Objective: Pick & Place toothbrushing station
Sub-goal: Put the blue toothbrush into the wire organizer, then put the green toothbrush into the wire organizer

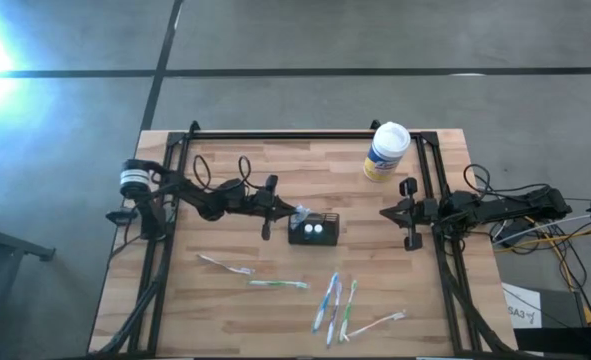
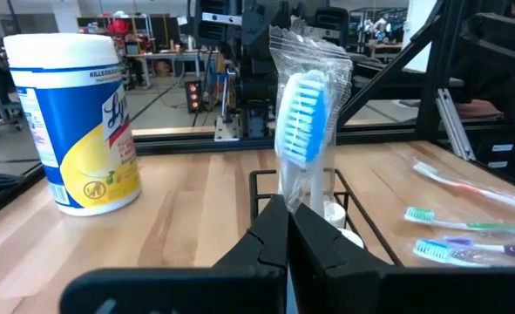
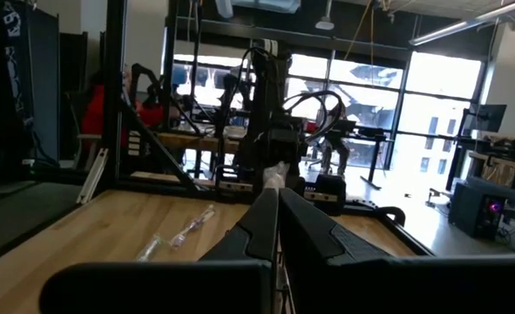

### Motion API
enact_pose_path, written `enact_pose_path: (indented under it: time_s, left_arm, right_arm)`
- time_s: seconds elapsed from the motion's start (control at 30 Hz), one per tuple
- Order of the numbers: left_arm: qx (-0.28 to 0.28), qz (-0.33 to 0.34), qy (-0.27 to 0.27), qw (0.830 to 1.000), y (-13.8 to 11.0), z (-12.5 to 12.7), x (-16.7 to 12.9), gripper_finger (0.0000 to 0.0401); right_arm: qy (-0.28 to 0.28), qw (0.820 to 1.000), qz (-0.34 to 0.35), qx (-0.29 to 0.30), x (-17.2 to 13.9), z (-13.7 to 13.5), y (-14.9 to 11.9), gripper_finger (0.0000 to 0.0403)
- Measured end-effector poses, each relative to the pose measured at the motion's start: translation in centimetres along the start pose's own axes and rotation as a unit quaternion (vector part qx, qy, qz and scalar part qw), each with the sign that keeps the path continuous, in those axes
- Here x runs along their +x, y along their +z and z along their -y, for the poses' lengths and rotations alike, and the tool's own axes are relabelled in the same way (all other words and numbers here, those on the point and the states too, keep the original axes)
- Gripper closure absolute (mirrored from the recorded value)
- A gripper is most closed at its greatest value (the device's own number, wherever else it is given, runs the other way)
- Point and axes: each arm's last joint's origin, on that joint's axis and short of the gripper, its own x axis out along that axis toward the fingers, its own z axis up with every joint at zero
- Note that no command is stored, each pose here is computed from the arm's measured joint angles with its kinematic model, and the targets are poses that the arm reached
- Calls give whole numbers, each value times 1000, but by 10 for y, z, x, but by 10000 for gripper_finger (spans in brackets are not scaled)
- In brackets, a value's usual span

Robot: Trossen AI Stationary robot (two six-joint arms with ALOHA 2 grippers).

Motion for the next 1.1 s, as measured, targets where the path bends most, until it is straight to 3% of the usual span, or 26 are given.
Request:
enact_pose_path:
  time_s: [0.37,0.63,0.8,1.1]
  left_arm:
    - [-17,-13,12,1000,-3,-1,0,400]
    - [-41,-28,13,999,-6,0,-1,377]
    - [-40,-23,5,999,-4,0,-1,342]
    - [-55,7,-7,998,17,1,-6,240]
  right_arm:
    - [0,1000,0,2,0,0,0,394]
    - [0,1000,0,0,0,0,0,394]
    - [0,1000,0,0,0,0,0,394]
    - [0,1000,-1,0,0,0,0,394]
